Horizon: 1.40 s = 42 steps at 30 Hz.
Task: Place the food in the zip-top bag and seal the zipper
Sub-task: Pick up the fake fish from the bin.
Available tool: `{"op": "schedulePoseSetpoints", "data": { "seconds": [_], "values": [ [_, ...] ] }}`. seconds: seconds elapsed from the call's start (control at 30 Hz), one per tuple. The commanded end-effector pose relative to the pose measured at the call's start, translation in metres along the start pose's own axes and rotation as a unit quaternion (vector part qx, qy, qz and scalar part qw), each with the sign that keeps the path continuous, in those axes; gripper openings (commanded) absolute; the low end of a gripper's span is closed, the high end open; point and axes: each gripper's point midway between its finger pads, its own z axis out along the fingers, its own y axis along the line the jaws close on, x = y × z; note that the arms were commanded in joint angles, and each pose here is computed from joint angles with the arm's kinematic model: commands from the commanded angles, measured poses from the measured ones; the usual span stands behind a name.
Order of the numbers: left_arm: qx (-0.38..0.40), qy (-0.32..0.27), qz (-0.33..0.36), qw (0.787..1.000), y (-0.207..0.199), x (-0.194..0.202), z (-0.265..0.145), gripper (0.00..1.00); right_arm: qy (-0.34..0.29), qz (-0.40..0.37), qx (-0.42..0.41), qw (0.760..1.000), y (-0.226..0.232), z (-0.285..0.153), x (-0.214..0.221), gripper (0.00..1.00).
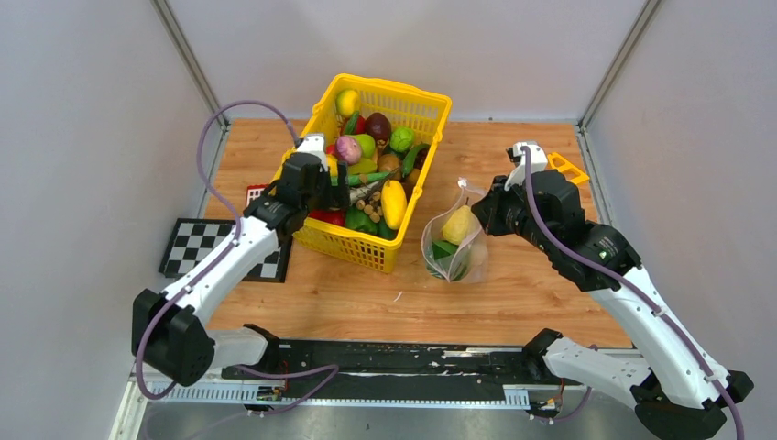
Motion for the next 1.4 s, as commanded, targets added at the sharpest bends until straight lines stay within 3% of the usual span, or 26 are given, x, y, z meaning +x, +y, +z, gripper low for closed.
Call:
{"op": "schedulePoseSetpoints", "data": {
  "seconds": [0.0, 0.17, 0.33, 0.53, 0.77, 0.9, 1.1, 1.23, 1.37],
  "values": [
    [0.063, 0.072, 0.101, 0.990, -0.017, 0.015, 0.009, 0.99, -0.031, 0.013, -0.020, 0.999, 0.008, -0.002, -0.015, 0.00],
    [0.082, 0.146, 0.140, 0.976, -0.015, 0.033, 0.018, 0.98, -0.031, 0.012, -0.021, 0.999, 0.009, -0.004, -0.015, 0.00],
    [0.084, 0.158, 0.136, 0.974, -0.004, 0.032, 0.018, 0.95, -0.034, 0.012, -0.019, 0.999, 0.007, -0.005, -0.015, 0.00],
    [0.121, 0.177, 0.142, 0.966, -0.011, 0.033, 0.008, 0.63, -0.034, 0.012, -0.021, 0.999, 0.007, -0.005, -0.015, 0.00],
    [0.140, 0.152, 0.140, 0.968, -0.017, 0.018, -0.014, 0.24, -0.035, 0.013, -0.023, 0.999, 0.009, -0.006, -0.016, 0.00],
    [0.136, 0.132, 0.139, 0.972, -0.016, 0.006, -0.027, 0.10, -0.035, 0.013, -0.025, 0.999, 0.009, -0.006, -0.016, 0.00],
    [0.134, 0.112, 0.138, 0.975, -0.015, -0.009, -0.045, 0.00, -0.037, 0.013, -0.026, 0.999, 0.010, -0.006, -0.018, 0.00],
    [0.135, 0.091, 0.134, 0.977, -0.015, -0.019, -0.057, 0.00, -0.037, 0.013, -0.025, 0.999, 0.010, -0.006, -0.018, 0.00],
    [0.086, 0.047, 0.120, 0.988, -0.001, -0.038, -0.064, 0.00, -0.036, 0.014, -0.026, 0.999, 0.010, -0.004, -0.017, 0.00]
  ]
}}
